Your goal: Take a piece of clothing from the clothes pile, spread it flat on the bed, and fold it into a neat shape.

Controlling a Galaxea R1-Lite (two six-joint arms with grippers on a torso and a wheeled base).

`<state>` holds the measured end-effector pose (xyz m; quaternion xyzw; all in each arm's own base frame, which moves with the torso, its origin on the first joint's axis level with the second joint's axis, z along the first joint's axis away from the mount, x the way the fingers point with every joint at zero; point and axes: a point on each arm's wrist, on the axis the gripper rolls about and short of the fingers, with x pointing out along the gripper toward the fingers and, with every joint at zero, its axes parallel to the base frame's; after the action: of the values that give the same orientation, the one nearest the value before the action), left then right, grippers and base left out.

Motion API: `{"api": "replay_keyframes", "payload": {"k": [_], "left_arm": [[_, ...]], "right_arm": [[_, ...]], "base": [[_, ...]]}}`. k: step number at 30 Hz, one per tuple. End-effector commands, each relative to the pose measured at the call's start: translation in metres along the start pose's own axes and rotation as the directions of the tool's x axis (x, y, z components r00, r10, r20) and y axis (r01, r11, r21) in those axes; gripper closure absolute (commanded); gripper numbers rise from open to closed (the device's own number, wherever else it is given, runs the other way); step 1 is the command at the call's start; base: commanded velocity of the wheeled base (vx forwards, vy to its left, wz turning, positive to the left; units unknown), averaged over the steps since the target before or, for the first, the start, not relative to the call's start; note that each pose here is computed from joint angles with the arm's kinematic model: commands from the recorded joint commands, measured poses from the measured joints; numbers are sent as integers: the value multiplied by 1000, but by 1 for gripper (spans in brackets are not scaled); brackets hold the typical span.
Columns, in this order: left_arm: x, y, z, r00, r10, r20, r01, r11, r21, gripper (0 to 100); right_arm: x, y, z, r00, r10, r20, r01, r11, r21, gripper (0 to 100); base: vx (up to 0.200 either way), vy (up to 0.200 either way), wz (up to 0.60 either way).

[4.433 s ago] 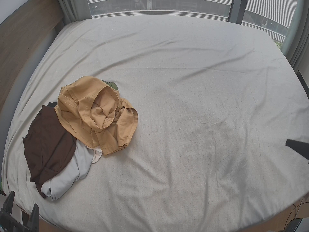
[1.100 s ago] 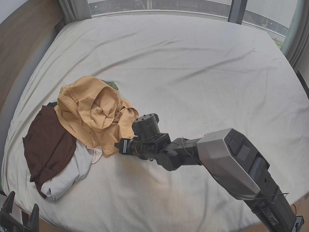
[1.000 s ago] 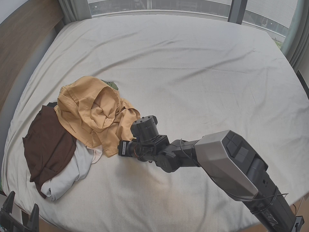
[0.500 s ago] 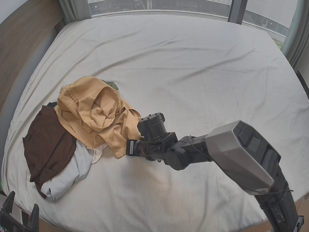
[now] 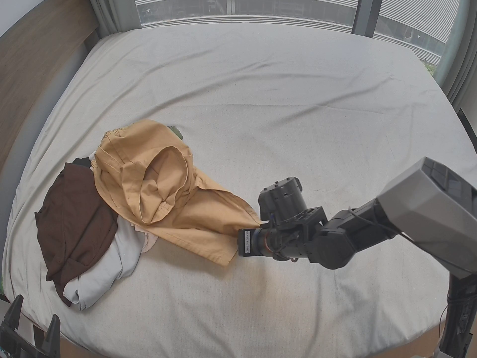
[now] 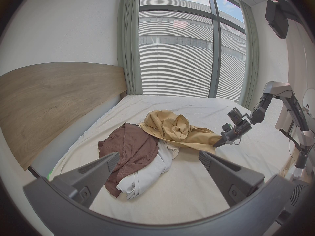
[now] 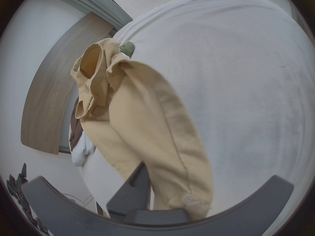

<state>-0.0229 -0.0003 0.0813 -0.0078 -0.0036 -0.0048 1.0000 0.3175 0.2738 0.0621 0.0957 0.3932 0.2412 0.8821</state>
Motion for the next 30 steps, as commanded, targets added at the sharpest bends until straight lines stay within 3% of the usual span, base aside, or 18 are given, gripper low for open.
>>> {"api": "replay_keyframes", "payload": {"k": [1,10,16,30], "left_arm": [[0,0,-5,1000,0,-1,0,1000,0,0],[0,0,-5,1000,0,-1,0,1000,0,0],[0,0,-5,1000,0,-1,0,1000,0,0],[0,0,-5,1000,0,-1,0,1000,0,0]], "right_arm": [[-44,-13,4,999,-24,42,24,1000,6,100],[-69,-19,-22,999,-31,-17,31,1000,3,100],[-68,-20,-24,999,-5,36,5,1000,3,100],[-79,-40,-57,996,-66,-68,67,997,23,100]], "base": [[0,0,0],[0,0,0],[0,0,0],[0,0,0]]}}
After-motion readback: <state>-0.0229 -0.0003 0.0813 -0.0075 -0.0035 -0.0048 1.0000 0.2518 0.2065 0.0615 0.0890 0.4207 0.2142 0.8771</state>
